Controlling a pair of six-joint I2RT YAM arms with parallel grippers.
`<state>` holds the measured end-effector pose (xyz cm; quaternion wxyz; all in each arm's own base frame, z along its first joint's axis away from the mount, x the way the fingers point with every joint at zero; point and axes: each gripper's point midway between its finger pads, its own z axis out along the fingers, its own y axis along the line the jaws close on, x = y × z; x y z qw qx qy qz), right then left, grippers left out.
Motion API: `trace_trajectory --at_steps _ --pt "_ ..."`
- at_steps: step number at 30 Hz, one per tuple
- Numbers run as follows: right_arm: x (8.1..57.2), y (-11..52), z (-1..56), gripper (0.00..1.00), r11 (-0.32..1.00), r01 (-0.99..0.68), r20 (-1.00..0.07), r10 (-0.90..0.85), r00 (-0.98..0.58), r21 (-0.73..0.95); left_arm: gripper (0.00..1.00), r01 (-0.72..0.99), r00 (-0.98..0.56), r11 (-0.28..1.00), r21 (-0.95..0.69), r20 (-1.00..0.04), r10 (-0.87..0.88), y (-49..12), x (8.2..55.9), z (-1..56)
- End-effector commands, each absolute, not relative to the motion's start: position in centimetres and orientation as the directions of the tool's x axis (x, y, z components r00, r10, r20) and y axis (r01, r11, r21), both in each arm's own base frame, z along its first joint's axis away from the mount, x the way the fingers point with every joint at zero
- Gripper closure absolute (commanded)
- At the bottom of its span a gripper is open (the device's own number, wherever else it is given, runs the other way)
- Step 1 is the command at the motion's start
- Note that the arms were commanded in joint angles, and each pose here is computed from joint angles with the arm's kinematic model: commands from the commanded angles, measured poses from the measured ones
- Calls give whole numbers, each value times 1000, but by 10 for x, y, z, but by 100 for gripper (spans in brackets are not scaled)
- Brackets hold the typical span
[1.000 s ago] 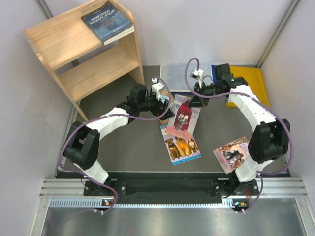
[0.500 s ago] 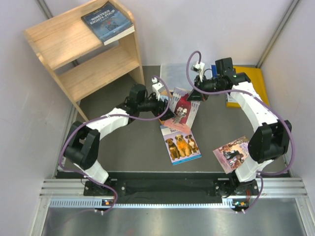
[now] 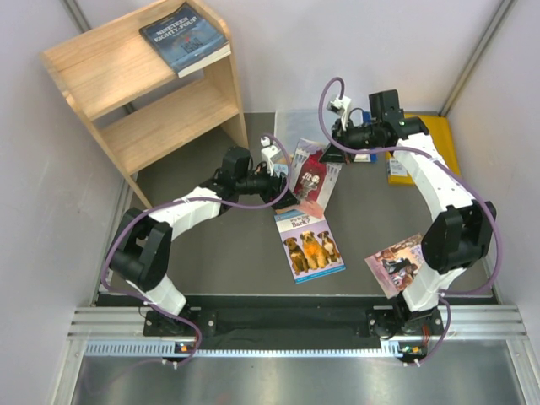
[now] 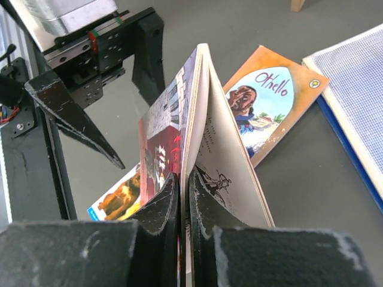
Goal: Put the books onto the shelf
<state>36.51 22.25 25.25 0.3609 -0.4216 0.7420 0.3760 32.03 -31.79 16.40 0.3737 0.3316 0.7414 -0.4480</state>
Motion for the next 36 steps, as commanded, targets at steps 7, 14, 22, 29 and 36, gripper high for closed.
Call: trace_trajectory --at_steps 7,14,22,29,36 --pt "387 216 286 100 387 -906 -898 -316 -306 173 42 862 -453 322 -391 -880 145 -321 313 187" --pt "386 217 288 100 378 -909 -900 -312 -306 178 60 861 -451 325 -391 -883 131 -322 315 190" --pt "383 218 287 100 366 -913 -900 -313 -304 181 100 858 -476 276 -432 -872 115 -330 315 197" --pt "397 212 281 62 465 -870 -903 -285 -321 163 100 848 -490 297 -439 -863 124 -328 315 202" --pt "398 187 300 31 634 -771 -953 -190 -236 65 100 862 -415 368 -348 -902 120 -317 321 247"
